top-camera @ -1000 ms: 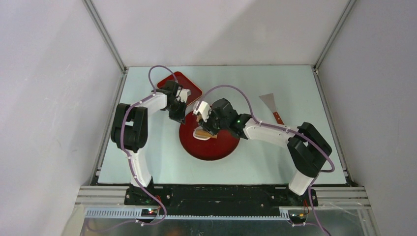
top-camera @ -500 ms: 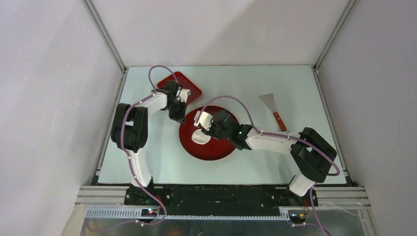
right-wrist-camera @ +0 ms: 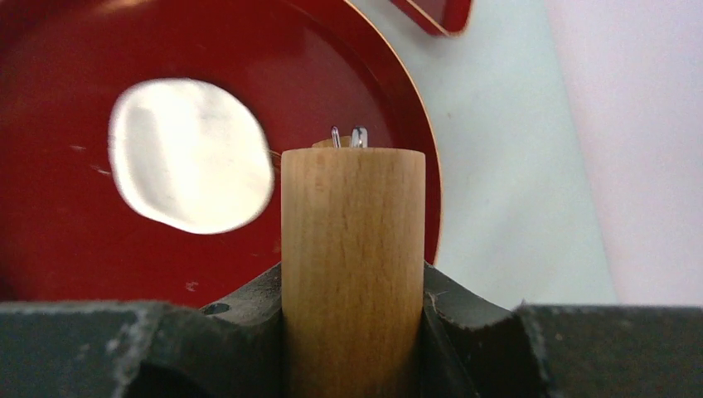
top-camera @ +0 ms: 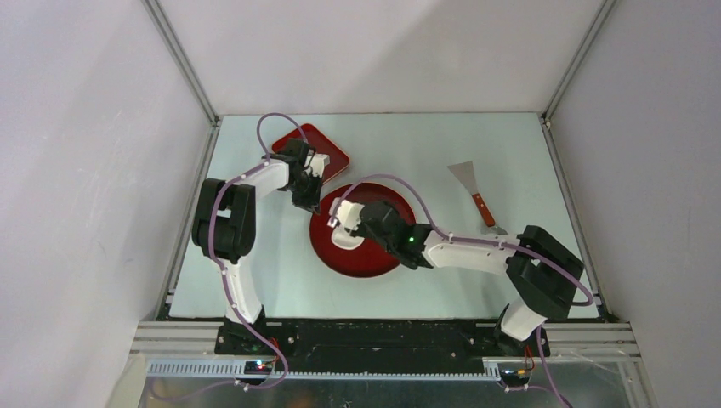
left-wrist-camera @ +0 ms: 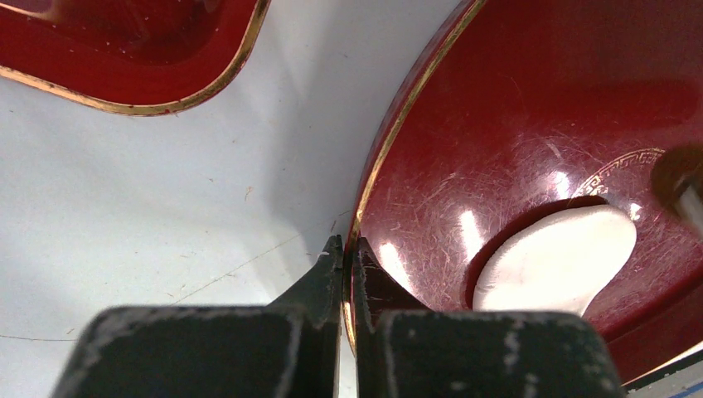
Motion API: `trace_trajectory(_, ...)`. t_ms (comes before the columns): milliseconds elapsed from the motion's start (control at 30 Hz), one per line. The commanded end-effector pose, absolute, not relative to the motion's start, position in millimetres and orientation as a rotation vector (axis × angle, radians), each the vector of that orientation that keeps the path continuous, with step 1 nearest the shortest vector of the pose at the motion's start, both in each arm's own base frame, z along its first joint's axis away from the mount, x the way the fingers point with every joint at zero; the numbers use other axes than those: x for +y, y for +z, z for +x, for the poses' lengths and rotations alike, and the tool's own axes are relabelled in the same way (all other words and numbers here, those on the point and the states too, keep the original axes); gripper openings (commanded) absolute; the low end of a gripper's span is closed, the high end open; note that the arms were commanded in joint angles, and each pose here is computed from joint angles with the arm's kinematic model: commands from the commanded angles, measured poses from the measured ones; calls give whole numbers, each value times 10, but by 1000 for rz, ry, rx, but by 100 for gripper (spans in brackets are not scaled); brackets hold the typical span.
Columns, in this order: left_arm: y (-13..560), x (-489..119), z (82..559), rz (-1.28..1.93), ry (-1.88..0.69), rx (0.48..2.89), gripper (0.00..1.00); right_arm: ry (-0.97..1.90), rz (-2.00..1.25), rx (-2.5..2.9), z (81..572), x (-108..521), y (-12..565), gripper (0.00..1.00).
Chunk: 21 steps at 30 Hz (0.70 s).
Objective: Roll out the dumpling wrappers from the dough
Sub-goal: Flatten out the dough on the work surface.
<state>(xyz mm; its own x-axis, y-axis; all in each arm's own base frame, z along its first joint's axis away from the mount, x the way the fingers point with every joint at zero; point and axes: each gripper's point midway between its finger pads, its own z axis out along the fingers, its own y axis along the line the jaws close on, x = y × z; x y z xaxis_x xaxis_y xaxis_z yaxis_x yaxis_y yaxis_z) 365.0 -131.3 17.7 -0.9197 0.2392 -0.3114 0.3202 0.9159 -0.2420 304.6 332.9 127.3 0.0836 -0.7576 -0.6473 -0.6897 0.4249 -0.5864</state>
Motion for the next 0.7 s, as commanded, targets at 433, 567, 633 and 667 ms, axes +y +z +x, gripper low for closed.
trace_trajectory(433, 35, -1267, 3646, 398, -364, 2841, 0, 225, -1300, 1697, 2525, 4006, 1203, 0)
trace_trajectory(567, 33, -1264, 3643, 396, -367, 2842, 0, 315, -1275, 1779, 2452, 4013, 1086, 0)
trace_trajectory(633, 34, -1264, 3645, 397, -365, 2841, 0, 317, -1269, 1806, 2442, 3999, 1004, 0)
trace_trajectory(667, 35, -1265, 3643, 397, -365, 2841, 0, 306, -1268, 1818, 2444, 3978, 956, 0)
